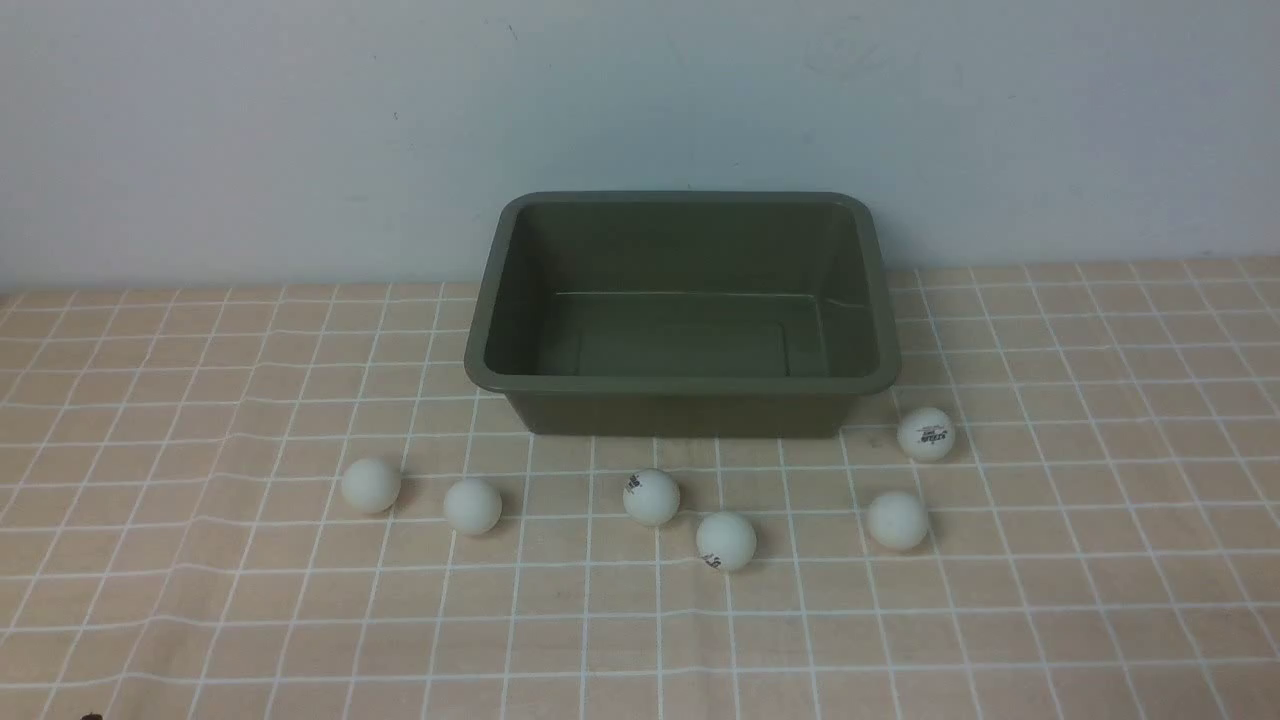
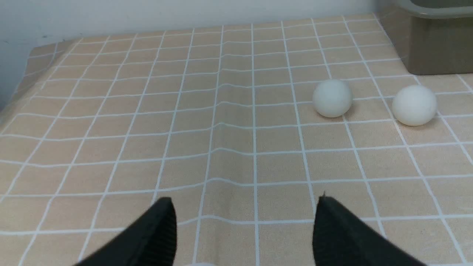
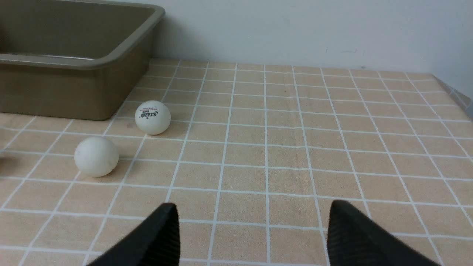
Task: Put the table tennis balls into the box on the light coffee tablecloth.
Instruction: 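Reach for and grasp a ping pong ball on the table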
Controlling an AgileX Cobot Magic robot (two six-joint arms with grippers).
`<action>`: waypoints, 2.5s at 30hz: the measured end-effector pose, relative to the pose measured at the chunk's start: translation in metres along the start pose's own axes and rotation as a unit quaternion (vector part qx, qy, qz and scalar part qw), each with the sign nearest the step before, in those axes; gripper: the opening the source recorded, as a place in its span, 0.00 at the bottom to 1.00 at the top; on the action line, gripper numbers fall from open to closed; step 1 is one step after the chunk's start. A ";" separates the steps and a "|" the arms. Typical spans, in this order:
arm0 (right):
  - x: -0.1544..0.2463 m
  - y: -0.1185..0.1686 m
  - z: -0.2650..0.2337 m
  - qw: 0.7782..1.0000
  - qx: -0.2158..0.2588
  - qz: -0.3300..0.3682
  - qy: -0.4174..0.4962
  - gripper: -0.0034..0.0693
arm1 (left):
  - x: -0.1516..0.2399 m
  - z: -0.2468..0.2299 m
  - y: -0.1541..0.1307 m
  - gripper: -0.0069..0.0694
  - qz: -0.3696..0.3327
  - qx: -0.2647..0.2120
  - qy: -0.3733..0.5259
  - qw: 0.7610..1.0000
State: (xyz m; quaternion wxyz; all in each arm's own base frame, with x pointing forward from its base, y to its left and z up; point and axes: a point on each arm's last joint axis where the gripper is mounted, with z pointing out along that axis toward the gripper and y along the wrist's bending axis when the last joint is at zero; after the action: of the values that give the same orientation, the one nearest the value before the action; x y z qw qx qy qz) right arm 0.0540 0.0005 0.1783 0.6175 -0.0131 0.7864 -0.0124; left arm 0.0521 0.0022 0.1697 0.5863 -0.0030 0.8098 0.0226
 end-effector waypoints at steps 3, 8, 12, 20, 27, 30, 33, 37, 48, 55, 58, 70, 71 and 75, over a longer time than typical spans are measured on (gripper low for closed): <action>0.000 0.000 0.000 1.000 0.000 0.000 0.000 0.72 | 0.000 0.000 0.000 0.63 0.000 0.000 0.000 1.000; 0.000 0.000 0.000 1.000 0.000 0.000 0.000 0.72 | 0.000 0.000 0.000 0.63 0.000 0.000 0.000 1.000; 0.000 0.000 0.000 1.000 0.000 0.000 0.000 0.72 | 0.000 0.000 0.000 0.63 0.000 0.000 0.000 1.000; 0.000 0.000 0.000 1.000 0.000 0.000 0.000 0.72 | 0.000 0.000 0.000 0.63 0.000 0.000 0.000 1.000; 0.000 0.000 0.000 1.000 0.000 0.000 0.000 0.72 | 0.000 0.000 0.000 0.63 0.000 0.000 0.000 1.000; 0.000 0.000 0.000 1.000 0.000 0.000 0.000 0.72 | 0.000 0.000 0.000 0.63 0.000 0.000 0.000 1.000; 0.000 0.000 0.000 1.000 0.000 0.000 0.000 0.72 | 0.000 0.000 0.000 0.63 0.000 0.000 0.000 1.000; 0.000 0.000 0.000 1.000 0.000 0.000 0.000 0.72 | 0.000 0.000 0.000 0.63 0.000 0.000 0.000 1.000; -0.003 0.000 0.000 0.999 -0.003 0.047 -0.024 0.72 | 0.000 0.000 0.000 0.63 0.000 0.000 0.000 1.000; -0.030 0.001 -0.009 0.993 -0.014 0.097 -0.071 0.72 | 0.000 0.000 0.000 0.63 0.000 0.000 0.000 1.000; -0.061 0.001 -0.025 0.990 -0.020 0.094 -0.102 0.72 | 0.000 0.000 0.000 0.63 0.000 0.000 0.000 1.000; -0.103 0.006 -0.059 0.984 -0.062 0.126 -0.110 0.72 | 0.000 0.000 0.000 0.63 0.000 0.000 0.000 1.000; -0.103 0.006 -0.059 0.984 -0.063 0.128 -0.110 0.72 | 0.000 0.000 0.000 0.63 0.000 0.000 0.000 1.000; -0.104 0.007 -0.060 0.982 -0.068 0.135 -0.110 0.72 | 0.000 0.000 0.000 0.63 0.000 0.000 0.000 1.000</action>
State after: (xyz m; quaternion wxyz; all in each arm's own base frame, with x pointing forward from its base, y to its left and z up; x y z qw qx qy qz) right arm 0.0206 0.0116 0.2928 0.6940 0.0500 0.7070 0.1266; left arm 0.0521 0.0022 0.1697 0.5863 -0.0030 0.8098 0.0226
